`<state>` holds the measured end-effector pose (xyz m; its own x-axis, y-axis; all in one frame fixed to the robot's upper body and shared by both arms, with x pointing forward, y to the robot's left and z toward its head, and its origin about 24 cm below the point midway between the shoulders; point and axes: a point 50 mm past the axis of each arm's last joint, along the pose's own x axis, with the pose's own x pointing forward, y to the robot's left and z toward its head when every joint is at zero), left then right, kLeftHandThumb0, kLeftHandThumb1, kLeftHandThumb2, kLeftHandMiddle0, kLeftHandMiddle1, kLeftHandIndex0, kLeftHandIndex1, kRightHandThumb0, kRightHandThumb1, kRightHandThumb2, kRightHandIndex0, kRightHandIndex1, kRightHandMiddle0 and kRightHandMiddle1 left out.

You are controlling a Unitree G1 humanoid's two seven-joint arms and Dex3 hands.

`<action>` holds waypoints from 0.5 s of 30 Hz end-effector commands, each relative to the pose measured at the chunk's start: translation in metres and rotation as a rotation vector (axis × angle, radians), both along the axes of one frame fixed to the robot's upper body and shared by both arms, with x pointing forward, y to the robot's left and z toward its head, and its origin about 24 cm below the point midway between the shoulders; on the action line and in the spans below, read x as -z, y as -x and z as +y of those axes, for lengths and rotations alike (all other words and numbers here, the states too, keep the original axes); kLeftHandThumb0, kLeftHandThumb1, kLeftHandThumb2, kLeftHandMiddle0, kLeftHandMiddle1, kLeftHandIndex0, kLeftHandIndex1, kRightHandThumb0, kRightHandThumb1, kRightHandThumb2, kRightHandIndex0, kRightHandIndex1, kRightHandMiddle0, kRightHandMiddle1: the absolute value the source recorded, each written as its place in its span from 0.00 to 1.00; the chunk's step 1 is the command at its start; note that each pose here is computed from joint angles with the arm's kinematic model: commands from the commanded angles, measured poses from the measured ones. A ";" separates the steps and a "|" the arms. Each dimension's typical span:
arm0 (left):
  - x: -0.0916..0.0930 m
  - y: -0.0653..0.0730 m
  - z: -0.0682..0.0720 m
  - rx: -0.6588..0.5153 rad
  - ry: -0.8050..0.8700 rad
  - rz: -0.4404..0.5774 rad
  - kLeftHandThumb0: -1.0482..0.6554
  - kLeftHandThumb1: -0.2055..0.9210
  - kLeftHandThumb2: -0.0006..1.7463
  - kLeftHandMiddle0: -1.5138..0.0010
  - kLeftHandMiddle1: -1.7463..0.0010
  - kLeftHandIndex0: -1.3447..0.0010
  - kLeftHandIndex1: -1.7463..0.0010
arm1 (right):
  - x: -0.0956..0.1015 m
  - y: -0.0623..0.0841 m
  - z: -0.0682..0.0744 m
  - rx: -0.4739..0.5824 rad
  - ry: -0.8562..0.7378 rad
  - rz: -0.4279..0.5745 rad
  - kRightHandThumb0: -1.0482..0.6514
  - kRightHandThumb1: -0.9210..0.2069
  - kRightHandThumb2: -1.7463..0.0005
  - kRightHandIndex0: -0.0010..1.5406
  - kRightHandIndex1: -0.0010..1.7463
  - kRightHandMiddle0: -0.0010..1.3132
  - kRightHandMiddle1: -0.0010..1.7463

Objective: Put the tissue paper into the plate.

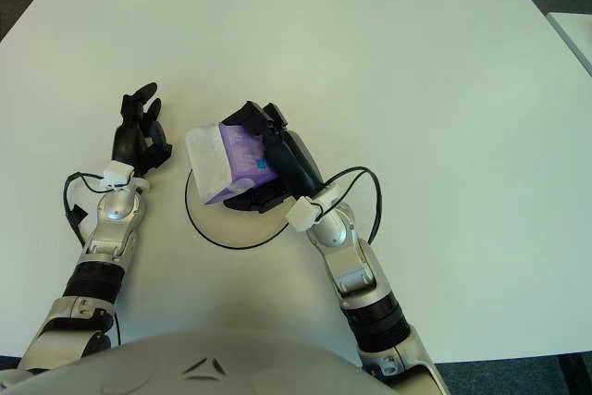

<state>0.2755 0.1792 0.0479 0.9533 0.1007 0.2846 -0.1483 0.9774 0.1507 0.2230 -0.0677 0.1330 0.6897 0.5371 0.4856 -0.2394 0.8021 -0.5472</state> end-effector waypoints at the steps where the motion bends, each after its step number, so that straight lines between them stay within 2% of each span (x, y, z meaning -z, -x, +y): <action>1: 0.061 0.030 0.003 -0.025 0.018 0.251 0.21 1.00 0.50 0.77 1.00 1.00 0.55 | 0.001 0.000 -0.004 0.002 0.093 -0.011 0.38 0.22 0.51 0.35 1.00 0.27 1.00; 7: 0.063 0.030 0.003 -0.027 0.009 0.251 0.22 1.00 0.49 0.77 1.00 1.00 0.54 | 0.002 -0.001 -0.006 0.018 0.136 0.009 0.39 0.14 0.58 0.23 0.98 0.22 1.00; 15: 0.062 0.029 0.002 -0.017 0.003 0.254 0.22 1.00 0.50 0.78 1.00 1.00 0.55 | 0.003 -0.002 -0.009 0.019 0.195 0.044 0.40 0.03 0.68 0.18 0.82 0.17 1.00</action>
<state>0.2810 0.1804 0.0477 0.9541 0.0979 0.2831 -0.1466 0.9767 0.1564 0.2266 -0.0739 0.1253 0.7238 0.5944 0.3505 -0.2598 0.7053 -0.6596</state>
